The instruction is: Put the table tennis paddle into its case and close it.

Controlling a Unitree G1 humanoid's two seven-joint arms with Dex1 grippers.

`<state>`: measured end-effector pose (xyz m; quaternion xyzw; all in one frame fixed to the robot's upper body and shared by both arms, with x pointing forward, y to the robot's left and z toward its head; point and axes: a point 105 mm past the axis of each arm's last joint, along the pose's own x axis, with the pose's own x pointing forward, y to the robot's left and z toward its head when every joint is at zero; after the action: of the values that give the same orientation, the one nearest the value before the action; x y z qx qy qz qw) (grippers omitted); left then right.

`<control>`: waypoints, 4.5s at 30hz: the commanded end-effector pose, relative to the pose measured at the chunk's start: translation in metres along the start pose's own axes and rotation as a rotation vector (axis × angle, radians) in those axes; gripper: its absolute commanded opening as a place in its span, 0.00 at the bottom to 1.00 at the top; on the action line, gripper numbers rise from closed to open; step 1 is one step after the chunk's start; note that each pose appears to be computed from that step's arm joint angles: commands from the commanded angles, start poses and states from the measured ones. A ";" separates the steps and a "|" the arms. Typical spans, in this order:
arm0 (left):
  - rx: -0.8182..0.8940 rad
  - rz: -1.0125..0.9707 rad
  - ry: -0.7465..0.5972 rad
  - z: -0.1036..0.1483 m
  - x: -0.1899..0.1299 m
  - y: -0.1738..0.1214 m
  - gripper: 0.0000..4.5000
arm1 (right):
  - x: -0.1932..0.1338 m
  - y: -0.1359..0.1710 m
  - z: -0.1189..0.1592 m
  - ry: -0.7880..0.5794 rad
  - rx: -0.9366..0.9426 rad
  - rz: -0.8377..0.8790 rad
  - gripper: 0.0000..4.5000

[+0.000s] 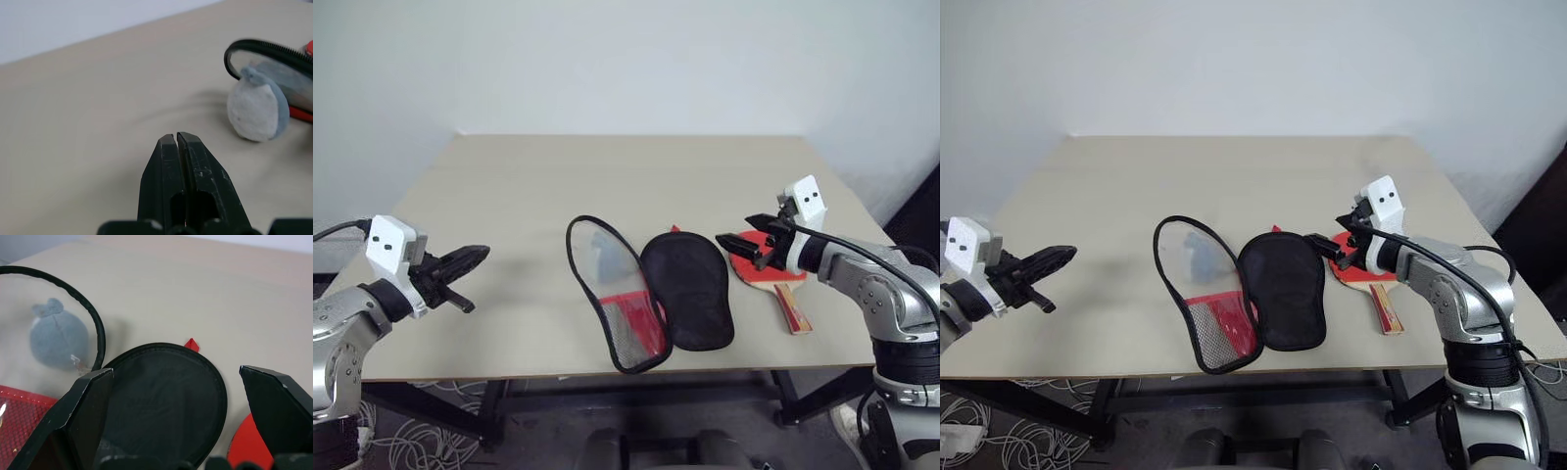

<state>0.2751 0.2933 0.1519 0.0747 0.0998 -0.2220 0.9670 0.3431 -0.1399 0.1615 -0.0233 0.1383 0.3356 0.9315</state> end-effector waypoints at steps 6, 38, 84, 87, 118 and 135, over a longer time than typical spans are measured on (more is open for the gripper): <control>0.025 -0.017 -0.036 0.013 0.010 0.003 0.00 | -0.010 -0.005 0.026 -0.085 -0.042 -0.078 0.99; 0.074 -0.157 -0.120 0.029 0.016 -0.033 0.00 | -0.047 -0.073 -0.061 0.301 -0.086 -0.244 0.99; 0.060 -0.184 -0.083 0.013 0.031 -0.034 0.00 | 0.000 -0.001 -0.028 0.077 0.288 -0.276 0.26; 0.060 -0.184 -0.079 0.012 0.030 -0.034 0.00 | 0.006 0.021 -0.028 0.093 0.309 -0.235 0.26; 0.078 -0.205 -0.056 0.015 0.031 -0.034 0.00 | 0.024 0.055 -0.080 0.361 0.413 -0.393 0.26; 0.076 -0.195 -0.062 0.012 0.032 -0.034 0.00 | 0.037 0.062 -0.064 0.324 0.472 -0.335 0.99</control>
<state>0.2876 0.2506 0.1423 0.0760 0.0900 -0.3195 0.9402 0.3092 -0.0822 0.0771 0.1096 0.3750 0.1145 0.9134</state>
